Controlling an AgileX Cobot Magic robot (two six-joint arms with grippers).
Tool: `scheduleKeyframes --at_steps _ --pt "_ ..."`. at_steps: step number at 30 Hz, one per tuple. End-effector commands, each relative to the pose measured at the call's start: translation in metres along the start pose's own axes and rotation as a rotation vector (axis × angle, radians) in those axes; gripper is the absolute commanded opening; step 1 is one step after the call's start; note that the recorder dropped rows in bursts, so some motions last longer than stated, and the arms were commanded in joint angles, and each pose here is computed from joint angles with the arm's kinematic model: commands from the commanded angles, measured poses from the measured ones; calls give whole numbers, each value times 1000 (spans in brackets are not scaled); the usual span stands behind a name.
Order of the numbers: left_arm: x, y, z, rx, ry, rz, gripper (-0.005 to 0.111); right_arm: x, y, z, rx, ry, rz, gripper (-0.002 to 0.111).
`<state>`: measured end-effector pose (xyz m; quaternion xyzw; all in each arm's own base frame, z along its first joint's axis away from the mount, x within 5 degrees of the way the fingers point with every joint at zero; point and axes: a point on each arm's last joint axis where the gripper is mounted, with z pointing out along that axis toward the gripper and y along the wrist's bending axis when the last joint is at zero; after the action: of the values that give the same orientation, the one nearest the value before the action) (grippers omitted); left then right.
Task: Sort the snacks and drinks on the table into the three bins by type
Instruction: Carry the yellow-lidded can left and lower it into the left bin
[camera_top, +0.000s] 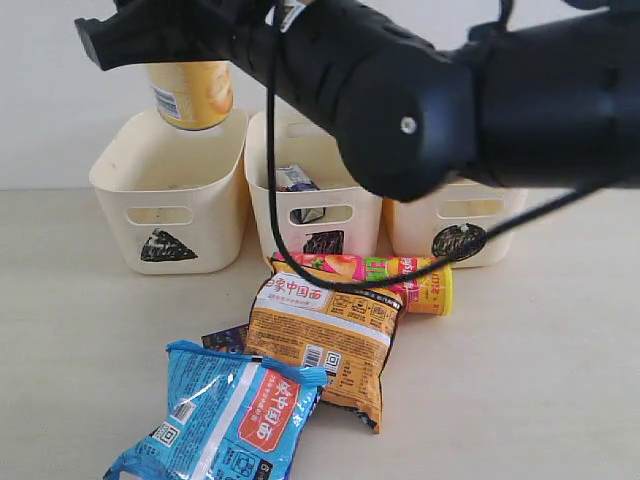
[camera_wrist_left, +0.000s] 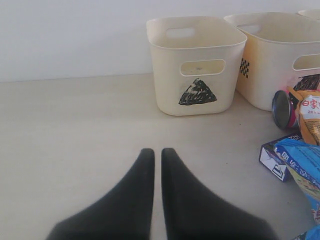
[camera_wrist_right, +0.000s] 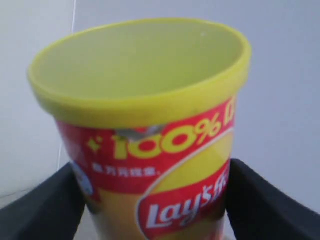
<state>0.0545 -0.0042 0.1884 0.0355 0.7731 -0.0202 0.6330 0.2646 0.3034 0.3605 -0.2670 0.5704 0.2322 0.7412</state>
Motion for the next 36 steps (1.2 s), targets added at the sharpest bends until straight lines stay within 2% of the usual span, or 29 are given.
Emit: scheduleKeyframes --at_steps 1,4,10,18,26,30,36 --pt "1 0 0 1 -2 -6 4 13 -19 37 42 36 76 1" --pt "1 0 0 1 -2 -6 4 24 -21 62 43 54 212 1" --pt "1 0 0 1 -2 -6 4 57 -10 109 14 99 212 1" --pt "1 0 0 1 -2 -6 4 105 -8 150 -5 158 178 1" --pt "1 0 0 1 -2 -6 4 150 -18 169 21 204 234 1" --pt "1 0 0 1 -2 -6 4 173 -18 172 14 246 202 1" --pt "1 0 0 1 -2 -6 4 187 -15 171 4 289 214 3"
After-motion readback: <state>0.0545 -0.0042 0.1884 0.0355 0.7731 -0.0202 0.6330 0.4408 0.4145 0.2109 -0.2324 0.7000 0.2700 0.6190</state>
